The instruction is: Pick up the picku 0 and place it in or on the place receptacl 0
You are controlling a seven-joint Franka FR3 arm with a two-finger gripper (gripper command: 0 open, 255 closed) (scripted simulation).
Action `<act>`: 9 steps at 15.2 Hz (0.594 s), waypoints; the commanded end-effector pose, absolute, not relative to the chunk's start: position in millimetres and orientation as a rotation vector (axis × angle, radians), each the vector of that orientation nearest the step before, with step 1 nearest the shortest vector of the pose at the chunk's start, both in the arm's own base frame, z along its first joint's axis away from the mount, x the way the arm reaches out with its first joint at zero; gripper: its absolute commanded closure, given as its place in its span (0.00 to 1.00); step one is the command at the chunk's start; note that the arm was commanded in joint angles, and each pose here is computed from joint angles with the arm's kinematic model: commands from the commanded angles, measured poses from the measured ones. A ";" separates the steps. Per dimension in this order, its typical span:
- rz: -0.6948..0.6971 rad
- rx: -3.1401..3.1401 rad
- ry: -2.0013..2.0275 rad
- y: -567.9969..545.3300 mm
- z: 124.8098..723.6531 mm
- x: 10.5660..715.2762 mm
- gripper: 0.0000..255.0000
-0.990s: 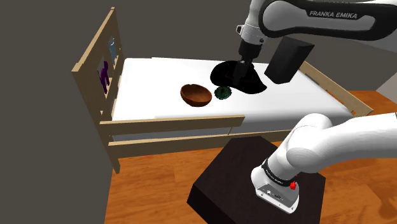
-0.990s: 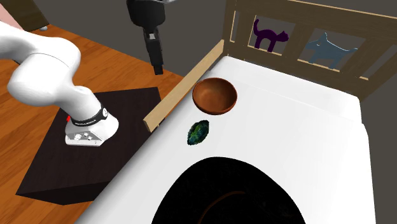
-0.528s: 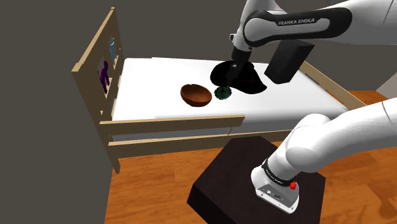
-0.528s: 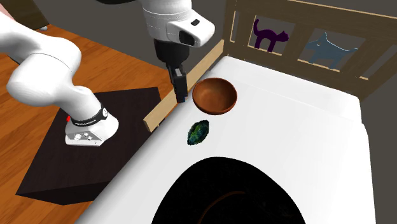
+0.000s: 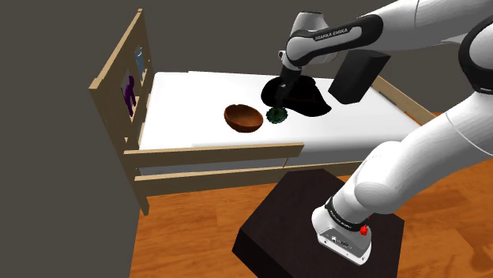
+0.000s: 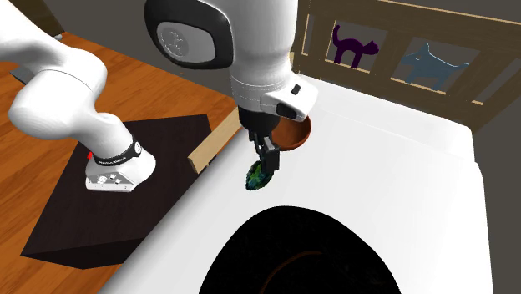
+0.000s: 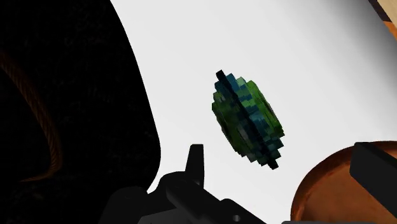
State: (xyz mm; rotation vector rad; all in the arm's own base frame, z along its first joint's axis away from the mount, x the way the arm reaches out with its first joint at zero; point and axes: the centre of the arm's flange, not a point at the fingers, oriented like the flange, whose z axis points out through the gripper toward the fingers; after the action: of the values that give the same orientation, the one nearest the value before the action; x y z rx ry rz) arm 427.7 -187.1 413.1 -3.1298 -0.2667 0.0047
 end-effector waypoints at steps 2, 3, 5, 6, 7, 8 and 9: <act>0.002 -3.131 -0.271 -192.2 399.6 431.3 0.00; 0.002 -3.131 -0.271 -192.3 394.3 431.3 0.00; 0.002 -3.131 -0.271 -192.3 383.7 431.2 0.00; 0.002 -3.131 -0.271 -192.3 378.5 431.2 0.00; 0.002 -3.131 -0.271 -192.3 370.1 431.2 0.00; 0.002 -3.131 -0.271 -192.3 370.1 431.2 0.00; 0.002 -3.131 -0.271 -192.3 370.1 431.2 0.00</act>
State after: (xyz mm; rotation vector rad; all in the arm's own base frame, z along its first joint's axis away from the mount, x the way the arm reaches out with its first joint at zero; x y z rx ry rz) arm 431.0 -192.3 371.9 -3.1307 -0.2707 0.0028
